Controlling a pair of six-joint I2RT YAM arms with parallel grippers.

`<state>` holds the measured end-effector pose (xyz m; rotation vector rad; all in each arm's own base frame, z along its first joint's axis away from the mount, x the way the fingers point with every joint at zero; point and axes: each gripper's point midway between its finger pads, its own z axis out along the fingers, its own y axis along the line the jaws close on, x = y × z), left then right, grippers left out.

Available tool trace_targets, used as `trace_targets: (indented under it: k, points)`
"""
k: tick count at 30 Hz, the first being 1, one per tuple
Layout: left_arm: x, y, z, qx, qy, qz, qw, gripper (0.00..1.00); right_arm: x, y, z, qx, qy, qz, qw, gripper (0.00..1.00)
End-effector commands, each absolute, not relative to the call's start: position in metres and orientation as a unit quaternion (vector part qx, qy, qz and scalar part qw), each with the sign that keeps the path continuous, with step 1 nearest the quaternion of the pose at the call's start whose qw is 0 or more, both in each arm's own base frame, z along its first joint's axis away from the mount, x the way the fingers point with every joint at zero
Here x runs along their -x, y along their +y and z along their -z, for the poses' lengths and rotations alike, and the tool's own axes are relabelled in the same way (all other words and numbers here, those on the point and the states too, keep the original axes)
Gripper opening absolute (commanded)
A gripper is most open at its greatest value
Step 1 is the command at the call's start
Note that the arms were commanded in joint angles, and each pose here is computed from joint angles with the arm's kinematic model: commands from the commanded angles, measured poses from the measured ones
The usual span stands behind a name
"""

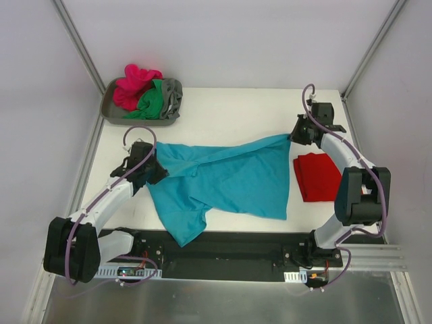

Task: Fold and stack the t-shirts
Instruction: Fold the flattened tshirt in 1/3 of the way

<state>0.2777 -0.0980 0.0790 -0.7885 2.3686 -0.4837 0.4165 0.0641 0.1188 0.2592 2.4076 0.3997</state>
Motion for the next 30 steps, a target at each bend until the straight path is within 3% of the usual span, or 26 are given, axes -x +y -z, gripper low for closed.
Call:
trace_targets:
  k: [1, 5, 6, 7, 10, 11, 13, 14, 20, 25, 30]
  points:
    - [-0.258, -0.107, -0.075, 0.300, 0.894, 0.198, 0.268, 0.00, -0.403, 0.055, -0.128, -0.099, 0.923, -0.136, 0.346, 0.04]
    - [-0.247, -0.108, -0.071, 0.288, 0.899, 0.199, 0.262, 0.00, -0.393, 0.048, -0.116, -0.109, 0.928, -0.118, 0.335, 0.09]
    - [-0.244, -0.109, -0.071, 0.279, 0.903, 0.200, 0.257, 0.05, -0.393, 0.048, -0.115, -0.109, 0.929, -0.118, 0.334, 0.13]
    - [-0.242, -0.112, -0.074, 0.271, 0.906, 0.206, 0.253, 0.16, -0.392, 0.049, -0.115, -0.108, 0.929, -0.121, 0.333, 0.17]
    - [-0.240, -0.118, -0.085, 0.245, 0.908, 0.221, 0.258, 0.68, -0.391, 0.051, -0.119, -0.110, 0.926, -0.127, 0.337, 0.37]
    - [-0.239, -0.121, -0.090, 0.239, 0.907, 0.229, 0.261, 0.76, -0.392, 0.053, -0.122, -0.111, 0.924, -0.133, 0.341, 0.48]
    - [-0.240, -0.123, -0.100, 0.233, 0.903, 0.236, 0.272, 0.84, -0.394, 0.058, -0.130, -0.107, 0.918, -0.147, 0.353, 0.64]
    - [-0.241, -0.122, -0.105, 0.232, 0.901, 0.237, 0.281, 0.98, -0.395, 0.061, -0.137, -0.106, 0.914, -0.157, 0.360, 0.69]
    - [-0.266, -0.111, -0.137, 0.240, 0.883, 0.216, 0.340, 0.99, -0.394, 0.099, -0.164, -0.064, 0.898, -0.222, 0.375, 1.00]
    - [-0.317, -0.131, -0.145, 0.213, 0.891, 0.221, 0.333, 0.99, -0.384, 0.153, -0.147, -0.002, 0.912, -0.240, 0.331, 0.96]
    - [-0.357, -0.154, -0.115, 0.192, 0.913, 0.225, 0.282, 0.99, -0.388, 0.172, -0.112, 0.003, 0.934, -0.230, 0.273, 0.96]
